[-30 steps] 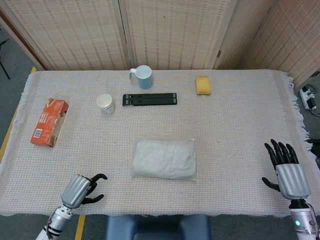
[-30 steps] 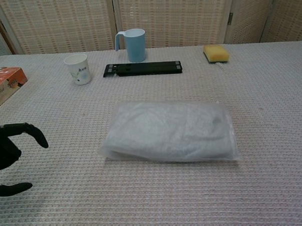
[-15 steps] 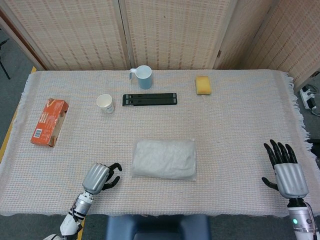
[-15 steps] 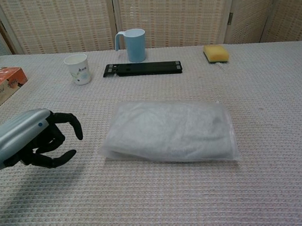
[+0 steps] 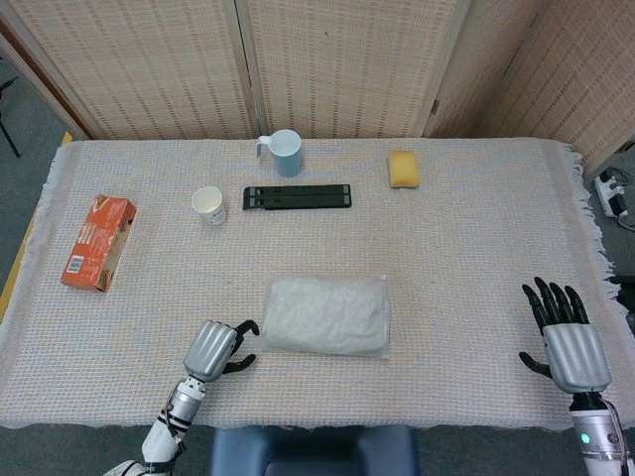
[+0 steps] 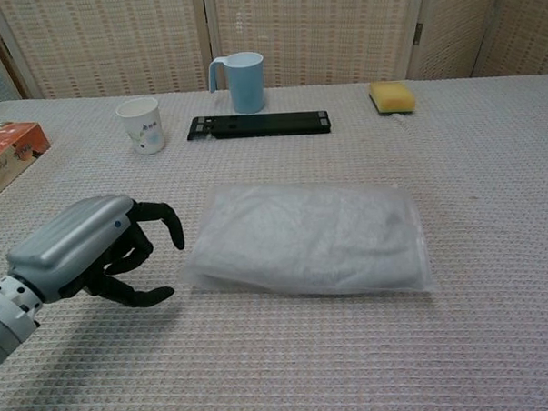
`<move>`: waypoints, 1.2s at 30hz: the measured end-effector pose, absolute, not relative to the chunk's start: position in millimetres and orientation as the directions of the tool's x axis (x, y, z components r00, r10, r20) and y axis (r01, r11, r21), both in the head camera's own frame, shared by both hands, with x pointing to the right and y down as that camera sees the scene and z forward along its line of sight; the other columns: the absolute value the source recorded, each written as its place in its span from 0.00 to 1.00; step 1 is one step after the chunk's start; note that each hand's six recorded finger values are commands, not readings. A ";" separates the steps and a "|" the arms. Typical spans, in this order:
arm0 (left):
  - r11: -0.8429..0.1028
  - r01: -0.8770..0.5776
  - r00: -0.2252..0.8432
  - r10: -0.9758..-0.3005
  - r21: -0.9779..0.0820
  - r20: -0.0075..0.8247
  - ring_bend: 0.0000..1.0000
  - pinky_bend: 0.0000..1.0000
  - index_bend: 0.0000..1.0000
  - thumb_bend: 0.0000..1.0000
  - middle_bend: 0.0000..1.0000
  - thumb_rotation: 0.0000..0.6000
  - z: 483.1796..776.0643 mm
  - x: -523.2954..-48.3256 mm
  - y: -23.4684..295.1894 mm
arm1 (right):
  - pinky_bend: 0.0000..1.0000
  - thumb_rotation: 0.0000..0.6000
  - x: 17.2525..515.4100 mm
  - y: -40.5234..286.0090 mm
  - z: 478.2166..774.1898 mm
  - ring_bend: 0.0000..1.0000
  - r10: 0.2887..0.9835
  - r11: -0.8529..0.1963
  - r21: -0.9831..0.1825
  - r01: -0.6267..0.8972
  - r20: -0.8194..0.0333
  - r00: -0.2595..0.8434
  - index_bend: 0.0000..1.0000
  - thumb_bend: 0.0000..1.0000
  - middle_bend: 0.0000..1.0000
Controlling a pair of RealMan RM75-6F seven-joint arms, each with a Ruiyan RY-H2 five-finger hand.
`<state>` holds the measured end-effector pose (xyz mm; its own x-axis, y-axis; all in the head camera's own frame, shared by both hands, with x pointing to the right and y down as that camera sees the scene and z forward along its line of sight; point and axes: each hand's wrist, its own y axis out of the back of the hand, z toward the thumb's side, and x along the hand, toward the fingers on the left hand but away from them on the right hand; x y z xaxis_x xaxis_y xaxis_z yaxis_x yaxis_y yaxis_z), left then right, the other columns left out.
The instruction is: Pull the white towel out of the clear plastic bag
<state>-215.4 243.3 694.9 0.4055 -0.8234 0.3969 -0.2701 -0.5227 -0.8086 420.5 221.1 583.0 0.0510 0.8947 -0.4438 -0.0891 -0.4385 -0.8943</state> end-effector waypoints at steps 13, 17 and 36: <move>-0.519 -0.262 0.419 -0.821 -0.813 0.389 1.00 1.00 0.50 0.24 1.00 1.00 703.1 -192.5 242.0 | 0.00 1.00 421.0 220.2 583.8 0.00 0.894 -0.440 -0.893 -0.091 -0.445 0.048 0.00 0.03 0.00; -0.509 -0.256 0.413 -0.826 -0.822 0.383 1.00 1.00 0.51 0.27 1.00 1.00 706.5 -190.1 239.3 | 0.00 1.00 421.4 219.7 583.3 0.00 0.894 -0.440 -0.893 -0.091 -0.445 0.048 0.00 0.03 0.00; -0.470 -0.261 0.445 -0.834 -0.843 0.327 1.00 1.00 0.77 0.59 1.00 1.00 716.2 -178.8 241.1 | 0.00 1.00 417.1 220.9 586.5 0.00 0.890 -0.444 -0.891 -0.097 -0.451 0.061 0.00 0.03 0.00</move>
<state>-178.8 241.1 716.2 0.4453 -0.8337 0.3265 -0.2610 -0.4697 -0.8434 417.1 220.9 586.5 0.0613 0.8904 -0.4510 -0.0966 -0.4444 -0.8906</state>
